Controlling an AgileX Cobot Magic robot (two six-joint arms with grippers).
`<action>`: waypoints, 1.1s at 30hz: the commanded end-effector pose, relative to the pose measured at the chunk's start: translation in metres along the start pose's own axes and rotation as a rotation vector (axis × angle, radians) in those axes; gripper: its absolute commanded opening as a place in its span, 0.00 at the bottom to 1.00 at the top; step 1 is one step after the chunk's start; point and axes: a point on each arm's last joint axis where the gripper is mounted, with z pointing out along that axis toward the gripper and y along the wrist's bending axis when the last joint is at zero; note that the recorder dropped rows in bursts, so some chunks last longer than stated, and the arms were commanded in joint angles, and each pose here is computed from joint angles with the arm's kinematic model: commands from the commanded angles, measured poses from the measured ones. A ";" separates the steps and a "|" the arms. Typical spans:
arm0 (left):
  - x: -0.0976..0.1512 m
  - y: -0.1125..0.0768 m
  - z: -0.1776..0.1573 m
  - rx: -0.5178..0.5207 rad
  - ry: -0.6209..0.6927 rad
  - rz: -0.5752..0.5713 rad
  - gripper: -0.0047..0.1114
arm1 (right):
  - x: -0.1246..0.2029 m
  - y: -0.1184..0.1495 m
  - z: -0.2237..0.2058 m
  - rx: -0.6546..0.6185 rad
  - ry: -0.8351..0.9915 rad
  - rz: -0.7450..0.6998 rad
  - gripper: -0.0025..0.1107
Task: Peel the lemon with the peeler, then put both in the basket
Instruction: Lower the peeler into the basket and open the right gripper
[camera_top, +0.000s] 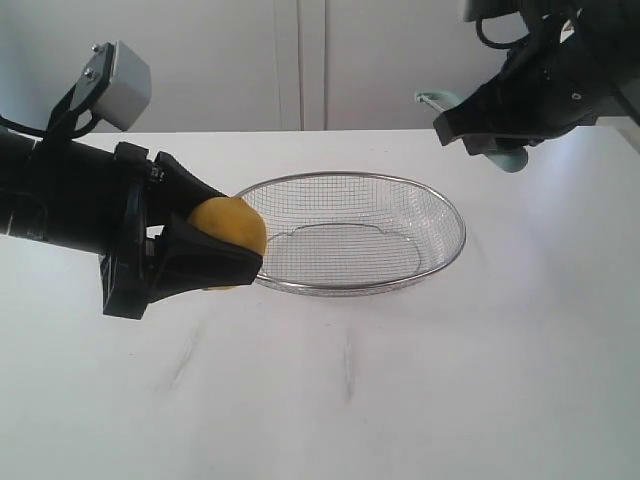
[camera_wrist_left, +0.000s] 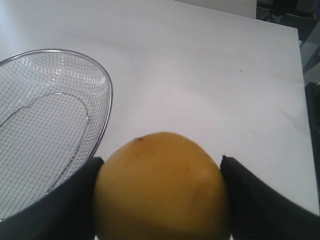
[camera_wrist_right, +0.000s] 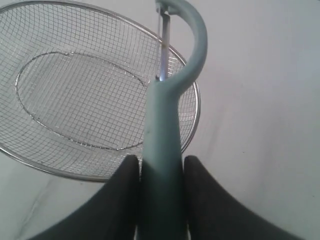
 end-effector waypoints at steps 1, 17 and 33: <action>-0.004 -0.001 -0.001 0.003 -0.030 -0.015 0.04 | -0.006 -0.003 0.008 0.010 0.000 0.014 0.02; -0.004 0.001 -0.001 -0.015 -0.029 -0.016 0.04 | -0.010 -0.001 0.100 -0.022 -0.053 0.086 0.02; -0.004 0.002 -0.001 -0.030 -0.028 -0.016 0.04 | 0.018 0.036 0.176 -0.089 0.078 -0.109 0.02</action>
